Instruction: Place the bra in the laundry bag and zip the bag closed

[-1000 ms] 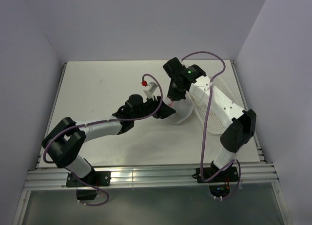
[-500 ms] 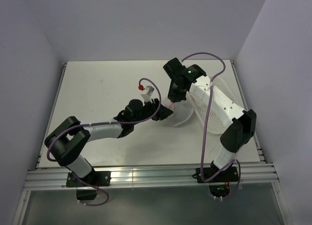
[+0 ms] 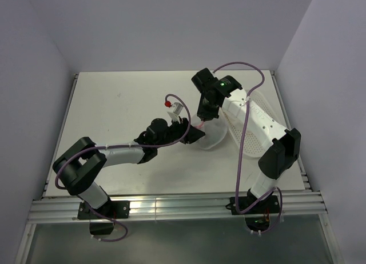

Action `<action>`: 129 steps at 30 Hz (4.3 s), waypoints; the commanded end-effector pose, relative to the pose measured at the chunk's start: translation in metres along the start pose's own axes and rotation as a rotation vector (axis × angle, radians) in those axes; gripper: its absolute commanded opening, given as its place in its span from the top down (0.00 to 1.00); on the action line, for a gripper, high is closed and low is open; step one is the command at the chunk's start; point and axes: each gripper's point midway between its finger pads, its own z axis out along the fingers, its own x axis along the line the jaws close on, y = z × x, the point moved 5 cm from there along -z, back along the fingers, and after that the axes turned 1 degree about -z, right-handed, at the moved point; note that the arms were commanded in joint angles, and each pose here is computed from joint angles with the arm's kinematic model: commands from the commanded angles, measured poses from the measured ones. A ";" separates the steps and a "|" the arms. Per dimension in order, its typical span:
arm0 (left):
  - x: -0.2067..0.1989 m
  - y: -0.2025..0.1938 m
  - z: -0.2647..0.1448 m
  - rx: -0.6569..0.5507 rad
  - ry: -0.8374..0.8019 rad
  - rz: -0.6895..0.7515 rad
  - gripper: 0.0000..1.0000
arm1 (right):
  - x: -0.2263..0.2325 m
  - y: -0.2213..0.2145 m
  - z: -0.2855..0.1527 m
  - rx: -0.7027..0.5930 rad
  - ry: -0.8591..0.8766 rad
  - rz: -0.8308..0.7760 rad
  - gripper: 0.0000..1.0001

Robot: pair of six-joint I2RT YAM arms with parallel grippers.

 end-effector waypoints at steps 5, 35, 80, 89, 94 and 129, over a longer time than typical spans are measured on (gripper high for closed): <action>-0.036 0.033 -0.003 -0.117 -0.141 0.076 0.57 | 0.000 -0.008 -0.019 0.033 0.041 -0.016 1.00; -0.024 0.032 0.002 -0.107 -0.076 0.051 0.90 | -0.008 -0.007 -0.018 0.018 0.024 -0.014 1.00; 0.007 0.007 -0.084 -0.032 0.161 0.055 1.00 | 0.023 0.086 -0.014 -0.108 0.221 -0.027 1.00; -0.025 0.010 -0.073 0.034 0.141 0.115 1.00 | 0.054 0.081 0.002 -0.018 0.378 -0.074 1.00; -0.008 -0.012 -0.058 0.102 0.149 0.085 1.00 | 0.037 0.076 0.021 -0.052 0.280 -0.038 0.61; -0.015 -0.036 -0.031 0.171 0.022 0.075 1.00 | -0.008 -0.066 0.008 0.020 0.359 0.240 0.49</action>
